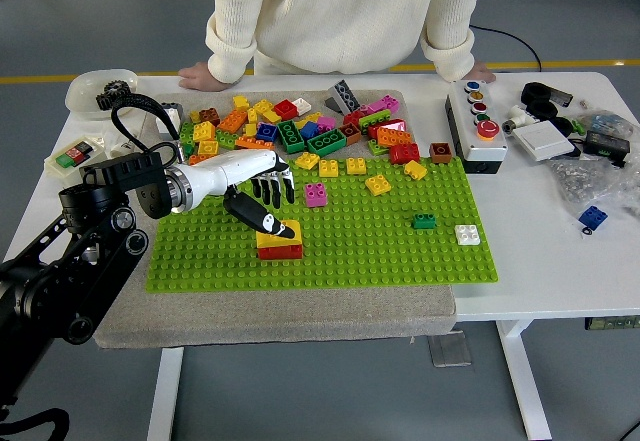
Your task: Pick up the brick,pile it on top of brick,press brick,pick up the brick,pile it on top of brick,press brick
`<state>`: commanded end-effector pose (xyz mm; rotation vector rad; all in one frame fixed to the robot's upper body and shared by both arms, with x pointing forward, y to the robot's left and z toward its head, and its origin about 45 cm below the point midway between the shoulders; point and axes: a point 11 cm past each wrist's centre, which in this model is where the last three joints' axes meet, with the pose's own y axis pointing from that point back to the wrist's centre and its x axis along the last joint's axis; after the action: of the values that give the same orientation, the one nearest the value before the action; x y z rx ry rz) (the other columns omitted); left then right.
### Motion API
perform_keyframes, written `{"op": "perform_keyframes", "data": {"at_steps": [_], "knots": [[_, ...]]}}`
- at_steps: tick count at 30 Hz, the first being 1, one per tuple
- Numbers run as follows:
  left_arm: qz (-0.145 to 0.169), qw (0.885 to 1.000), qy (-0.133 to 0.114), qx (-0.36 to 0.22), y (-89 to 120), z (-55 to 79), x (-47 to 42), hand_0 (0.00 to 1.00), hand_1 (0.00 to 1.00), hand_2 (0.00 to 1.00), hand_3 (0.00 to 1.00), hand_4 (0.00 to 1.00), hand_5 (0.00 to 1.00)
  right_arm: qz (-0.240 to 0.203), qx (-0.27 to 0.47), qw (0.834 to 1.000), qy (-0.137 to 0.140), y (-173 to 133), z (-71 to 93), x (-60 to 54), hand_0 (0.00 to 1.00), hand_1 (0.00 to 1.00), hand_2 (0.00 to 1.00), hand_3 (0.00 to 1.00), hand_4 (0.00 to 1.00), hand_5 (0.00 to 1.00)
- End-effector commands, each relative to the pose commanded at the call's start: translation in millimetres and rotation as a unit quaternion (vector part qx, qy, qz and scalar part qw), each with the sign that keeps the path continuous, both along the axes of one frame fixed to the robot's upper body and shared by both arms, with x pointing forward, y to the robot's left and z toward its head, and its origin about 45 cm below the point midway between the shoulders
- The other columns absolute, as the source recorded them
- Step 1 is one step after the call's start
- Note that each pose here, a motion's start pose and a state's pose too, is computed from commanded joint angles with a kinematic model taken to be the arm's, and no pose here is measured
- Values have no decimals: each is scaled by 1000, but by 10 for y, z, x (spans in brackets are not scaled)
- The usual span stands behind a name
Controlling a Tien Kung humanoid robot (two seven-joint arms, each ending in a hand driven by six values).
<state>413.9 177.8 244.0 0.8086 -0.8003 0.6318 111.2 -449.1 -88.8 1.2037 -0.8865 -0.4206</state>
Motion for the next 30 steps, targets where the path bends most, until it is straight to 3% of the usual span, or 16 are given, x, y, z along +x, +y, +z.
{"op": "perform_keyframes", "data": {"at_steps": [5,6,11,12,29,30], "knots": [[-8,1000,0,2,3,-32,-36,524,493,482,522,998,343,1,1,1000,0,7,-1,6,741,650,715,582,803,341],[-8,1000,-1,1,3,-34,-39,712,634,580,617,998,352,2,1,1000,0,9,-2,6,741,650,716,582,803,341],[-9,1000,-10,-8,13,-29,-37,712,634,580,617,998,352,3,0,1000,1,9,-5,-5,741,650,716,582,803,341],[-9,1000,-11,-9,14,-27,-36,791,690,685,748,998,346,3,0,1000,2,9,-5,-7,741,650,716,582,803,342],[-16,999,-32,9,27,9,-56,882,745,728,797,998,333,3,-1,1000,0,-1,1,2,741,650,714,582,803,342],[-16,999,-33,12,28,7,-59,932,762,752,824,998,306,3,0,1000,0,0,1,3,741,650,713,582,803,343]]}}
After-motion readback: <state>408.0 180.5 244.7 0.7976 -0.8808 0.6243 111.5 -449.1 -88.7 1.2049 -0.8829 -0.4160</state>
